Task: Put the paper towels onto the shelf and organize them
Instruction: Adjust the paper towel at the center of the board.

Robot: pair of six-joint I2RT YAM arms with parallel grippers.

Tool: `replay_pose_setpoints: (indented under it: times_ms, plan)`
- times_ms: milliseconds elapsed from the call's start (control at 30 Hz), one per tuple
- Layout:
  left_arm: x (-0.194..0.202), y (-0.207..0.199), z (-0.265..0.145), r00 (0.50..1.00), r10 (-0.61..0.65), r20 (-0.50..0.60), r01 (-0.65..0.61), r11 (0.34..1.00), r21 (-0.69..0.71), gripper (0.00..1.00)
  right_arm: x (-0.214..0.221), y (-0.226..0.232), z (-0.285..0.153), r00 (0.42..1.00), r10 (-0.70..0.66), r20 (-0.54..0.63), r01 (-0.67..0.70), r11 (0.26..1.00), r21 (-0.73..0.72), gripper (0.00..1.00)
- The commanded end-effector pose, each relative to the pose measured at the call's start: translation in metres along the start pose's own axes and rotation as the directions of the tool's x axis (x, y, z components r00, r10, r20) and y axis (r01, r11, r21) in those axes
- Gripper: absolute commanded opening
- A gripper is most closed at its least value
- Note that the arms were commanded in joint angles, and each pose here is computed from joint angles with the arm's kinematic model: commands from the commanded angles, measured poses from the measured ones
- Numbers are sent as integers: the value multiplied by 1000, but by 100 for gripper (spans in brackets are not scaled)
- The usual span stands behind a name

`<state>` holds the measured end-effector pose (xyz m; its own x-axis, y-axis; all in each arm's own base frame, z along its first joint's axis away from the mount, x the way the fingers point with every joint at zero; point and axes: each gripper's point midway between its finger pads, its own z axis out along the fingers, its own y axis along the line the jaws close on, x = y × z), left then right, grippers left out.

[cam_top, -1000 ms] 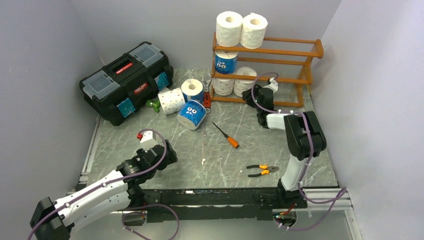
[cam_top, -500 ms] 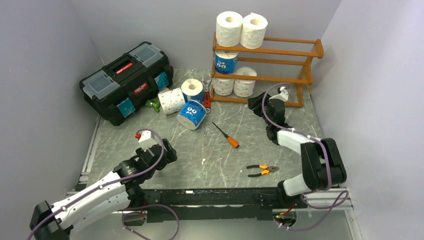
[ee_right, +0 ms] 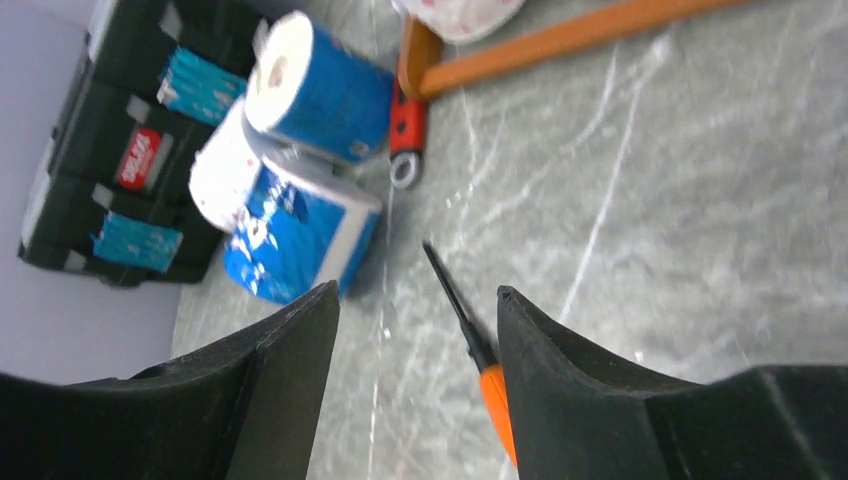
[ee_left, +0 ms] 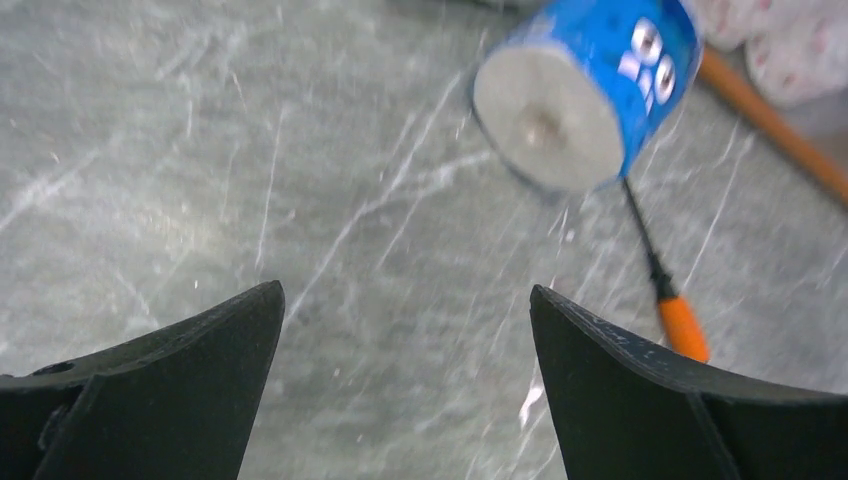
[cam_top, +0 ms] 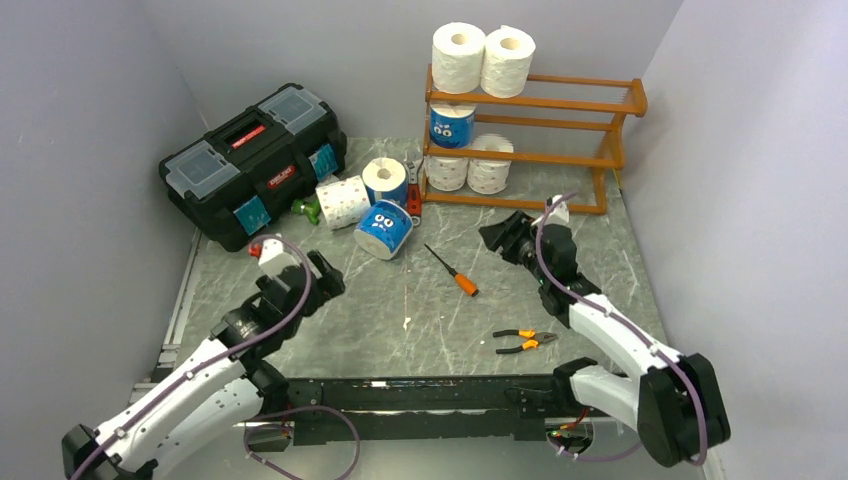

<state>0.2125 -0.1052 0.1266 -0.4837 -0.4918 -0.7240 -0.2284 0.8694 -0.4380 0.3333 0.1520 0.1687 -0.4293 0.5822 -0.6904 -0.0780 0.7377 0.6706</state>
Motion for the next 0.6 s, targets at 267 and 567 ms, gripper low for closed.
replay_pose_setpoints:
  times_ms: [267,567]
  plan:
    - [-74,-43,52,965,-248,-85,258,958,123,100,55,-2,-50,988,-46,-147,24,989,-144,62]
    - [-118,-51,92,965,-261,-30,263,955,135,99,75,-3,-67,987,-58,-147,21,970,-241,60]
